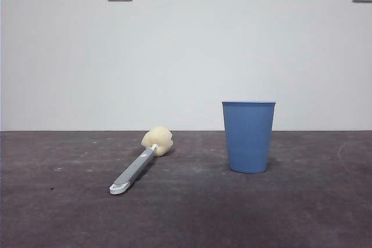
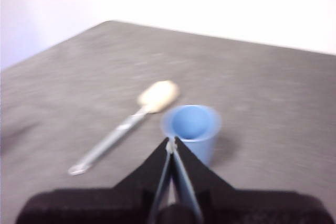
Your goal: Pick up the cup brush,pick up the cup,insert the brush into the cup,clean the cup,put the cup brush back,put the cup back to the fixed position on the table
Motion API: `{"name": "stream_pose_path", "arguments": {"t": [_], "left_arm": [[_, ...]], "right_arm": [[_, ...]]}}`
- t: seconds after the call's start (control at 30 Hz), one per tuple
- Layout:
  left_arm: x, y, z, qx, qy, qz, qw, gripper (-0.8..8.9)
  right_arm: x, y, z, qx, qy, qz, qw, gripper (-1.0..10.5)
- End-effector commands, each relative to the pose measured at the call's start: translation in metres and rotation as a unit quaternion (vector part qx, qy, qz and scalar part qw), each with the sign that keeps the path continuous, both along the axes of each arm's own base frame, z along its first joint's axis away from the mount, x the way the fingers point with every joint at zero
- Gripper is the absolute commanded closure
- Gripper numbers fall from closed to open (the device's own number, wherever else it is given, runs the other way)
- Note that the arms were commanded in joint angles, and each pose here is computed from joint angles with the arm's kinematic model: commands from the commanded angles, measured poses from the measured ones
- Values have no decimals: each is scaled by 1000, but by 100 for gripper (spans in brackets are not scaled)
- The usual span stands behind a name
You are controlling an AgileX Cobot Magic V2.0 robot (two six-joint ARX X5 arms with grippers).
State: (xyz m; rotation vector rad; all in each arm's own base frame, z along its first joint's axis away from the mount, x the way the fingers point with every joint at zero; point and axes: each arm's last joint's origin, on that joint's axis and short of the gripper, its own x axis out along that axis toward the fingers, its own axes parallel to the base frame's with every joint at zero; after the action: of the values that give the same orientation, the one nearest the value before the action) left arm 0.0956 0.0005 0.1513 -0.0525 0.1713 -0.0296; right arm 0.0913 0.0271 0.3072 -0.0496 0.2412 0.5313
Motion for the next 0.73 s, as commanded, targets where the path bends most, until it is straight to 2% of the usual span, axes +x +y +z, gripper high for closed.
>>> {"name": "stream_pose_path", "arguments": {"t": [0.03,0.2,0.37,0.73], "left_arm": [[0,0,-4,-2,5,3,1000,816],[0,0,-4,-2,5,3,1000,816],[0,0,-4,-2,5,3,1000,816],[0,0,-4,-2,5,3,1000,816]], "right_arm": [[1,-9,-25,-13,-25,-43,999,946],[0,-16,-64,5,-70,-101,992,946],[2,-20,-106,50,-64,-175,981,946],[4,-20,-151,62,-31,-184,981,946]]}}
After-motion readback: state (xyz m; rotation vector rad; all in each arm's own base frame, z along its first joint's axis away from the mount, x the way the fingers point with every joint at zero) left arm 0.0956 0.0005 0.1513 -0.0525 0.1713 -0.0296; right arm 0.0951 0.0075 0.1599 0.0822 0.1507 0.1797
